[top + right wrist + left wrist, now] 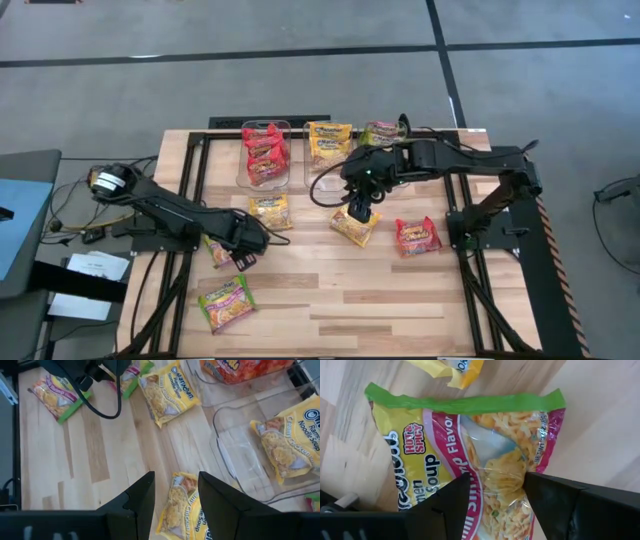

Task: Sort Maruchan noodles
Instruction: Put the green noodle pack into the right transparent bin

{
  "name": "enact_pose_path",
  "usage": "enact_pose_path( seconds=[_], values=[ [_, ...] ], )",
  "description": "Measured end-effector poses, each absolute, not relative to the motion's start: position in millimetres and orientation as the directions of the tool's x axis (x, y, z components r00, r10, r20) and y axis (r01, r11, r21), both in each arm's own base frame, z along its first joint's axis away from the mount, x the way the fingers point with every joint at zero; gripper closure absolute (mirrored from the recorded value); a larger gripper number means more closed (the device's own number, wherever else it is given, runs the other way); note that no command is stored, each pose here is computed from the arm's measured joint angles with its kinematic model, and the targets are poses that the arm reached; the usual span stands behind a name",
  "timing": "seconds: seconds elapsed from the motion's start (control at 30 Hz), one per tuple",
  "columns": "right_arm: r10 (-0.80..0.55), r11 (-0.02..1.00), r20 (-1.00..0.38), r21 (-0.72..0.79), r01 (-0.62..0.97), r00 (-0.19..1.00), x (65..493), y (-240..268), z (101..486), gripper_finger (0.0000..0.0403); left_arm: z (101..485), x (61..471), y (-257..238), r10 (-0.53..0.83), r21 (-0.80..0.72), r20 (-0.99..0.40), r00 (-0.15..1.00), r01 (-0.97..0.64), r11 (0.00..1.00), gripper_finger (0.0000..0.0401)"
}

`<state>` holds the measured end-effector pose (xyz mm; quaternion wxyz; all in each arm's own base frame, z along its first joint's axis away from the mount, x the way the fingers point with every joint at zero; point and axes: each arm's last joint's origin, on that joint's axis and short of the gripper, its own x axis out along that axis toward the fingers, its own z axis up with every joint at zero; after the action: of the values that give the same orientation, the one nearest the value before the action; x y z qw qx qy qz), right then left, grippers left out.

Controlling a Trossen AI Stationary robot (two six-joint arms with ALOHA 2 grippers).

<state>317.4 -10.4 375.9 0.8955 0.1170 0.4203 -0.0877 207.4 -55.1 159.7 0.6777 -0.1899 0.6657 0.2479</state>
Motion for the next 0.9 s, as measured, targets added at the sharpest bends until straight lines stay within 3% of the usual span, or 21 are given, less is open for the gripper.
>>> enact_pose_path(
  seconds=[0.23,0.53,0.9],
  values=[
    [-0.058,0.95,-0.773,0.151,0.272,0.631,317,-10,376,0.023,157,208,-55,0.089,0.081,-0.996,-0.016,-0.586,0.807,0.0234],
    [-0.057,0.934,-0.774,0.182,0.307,0.631,317,-10,376,0.023,154,212,-61,0.095,0.054,-0.994,0.048,-0.544,0.837,0.0386],
    [-0.041,0.906,-0.774,0.238,0.349,0.632,317,-8,376,0.023,175,213,-71,0.089,0.046,-0.994,0.057,-0.521,0.852,0.0401]
  ],
)
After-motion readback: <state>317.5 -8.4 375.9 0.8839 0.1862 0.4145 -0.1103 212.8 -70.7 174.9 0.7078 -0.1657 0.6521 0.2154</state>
